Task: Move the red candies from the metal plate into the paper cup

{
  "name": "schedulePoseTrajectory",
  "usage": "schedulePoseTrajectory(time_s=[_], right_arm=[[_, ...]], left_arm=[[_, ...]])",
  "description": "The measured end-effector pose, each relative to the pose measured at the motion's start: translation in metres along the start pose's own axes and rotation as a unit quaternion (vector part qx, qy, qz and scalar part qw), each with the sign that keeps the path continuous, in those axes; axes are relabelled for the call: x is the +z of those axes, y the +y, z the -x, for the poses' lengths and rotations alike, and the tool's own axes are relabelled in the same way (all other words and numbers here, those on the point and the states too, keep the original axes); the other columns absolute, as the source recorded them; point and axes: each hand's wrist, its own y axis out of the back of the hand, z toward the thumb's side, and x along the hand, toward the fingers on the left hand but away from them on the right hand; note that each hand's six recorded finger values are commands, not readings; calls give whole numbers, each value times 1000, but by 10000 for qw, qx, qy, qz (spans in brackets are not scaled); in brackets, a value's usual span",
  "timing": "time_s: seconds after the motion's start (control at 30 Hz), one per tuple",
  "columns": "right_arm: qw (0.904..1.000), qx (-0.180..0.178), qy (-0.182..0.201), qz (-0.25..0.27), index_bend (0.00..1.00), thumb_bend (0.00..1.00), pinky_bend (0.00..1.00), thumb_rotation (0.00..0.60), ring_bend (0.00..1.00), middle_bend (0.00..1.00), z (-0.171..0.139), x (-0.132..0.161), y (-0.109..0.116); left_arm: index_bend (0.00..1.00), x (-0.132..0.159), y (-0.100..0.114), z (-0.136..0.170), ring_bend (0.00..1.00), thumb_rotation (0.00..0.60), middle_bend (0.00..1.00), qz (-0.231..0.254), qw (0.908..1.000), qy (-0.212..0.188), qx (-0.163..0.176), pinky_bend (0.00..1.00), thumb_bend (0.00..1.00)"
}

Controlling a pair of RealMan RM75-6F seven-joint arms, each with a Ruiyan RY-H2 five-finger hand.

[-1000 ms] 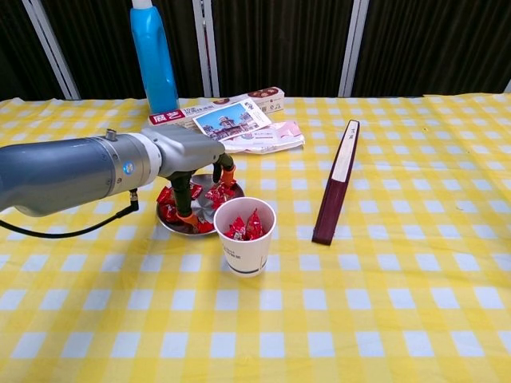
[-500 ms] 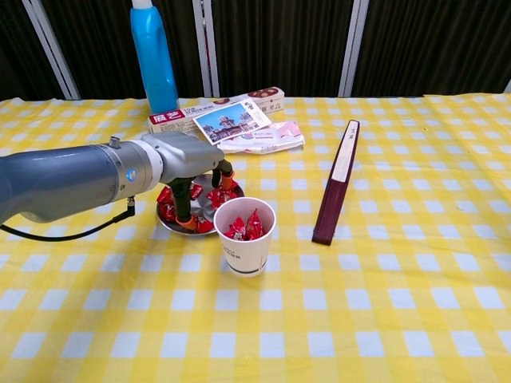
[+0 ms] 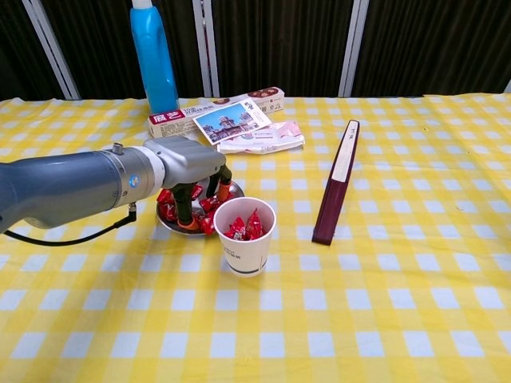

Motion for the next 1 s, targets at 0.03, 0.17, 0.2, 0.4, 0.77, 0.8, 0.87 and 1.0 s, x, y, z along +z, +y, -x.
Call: schedulePoseTrajectory(time_s=[0.03, 0.17, 0.2, 0.4, 0.77, 0.8, 0.87, 1.0], right_arm=[[10000, 3, -1, 3, 0, 387, 0, 600, 0, 0, 0, 0, 0], [10000, -1, -2, 7, 0, 387, 0, 600, 0, 0, 0, 0, 0], [10000, 0, -2, 8, 0, 387, 0, 600, 0, 0, 0, 0, 0], [10000, 5, -2, 6, 0, 387, 0, 600, 0, 0, 0, 0, -1], [10000, 8, -3, -4, 0, 388, 0, 600, 0, 0, 0, 0, -1], [10000, 8, -3, -3, 0, 388, 0, 600, 0, 0, 0, 0, -1], [10000, 4, 0, -6, 0, 388, 0, 600, 0, 0, 0, 0, -1], [10000, 1, 1, -8, 0, 388, 0, 600, 0, 0, 0, 0, -1]], left_arm=[[404, 0, 0, 0, 841, 600, 415, 3, 10000, 5, -5, 957, 267], [441, -1, -3, 0, 844, 600, 470, -12, 10000, 5, -29, 957, 287], [448, -1, -3, 0, 845, 600, 486, -17, 10000, 4, -33, 957, 296], [479, -2, -6, 1, 846, 600, 531, -30, 10000, 10, -35, 958, 339], [531, -7, -4, 1, 851, 600, 601, -38, 10000, 61, 47, 958, 434], [535, -7, -3, 1, 852, 600, 607, -32, 10000, 66, 56, 958, 439], [540, -9, -3, 1, 854, 600, 612, -26, 9999, 78, 78, 959, 441], [545, -12, 0, 1, 855, 600, 617, 6, 9998, 116, 131, 959, 442]])
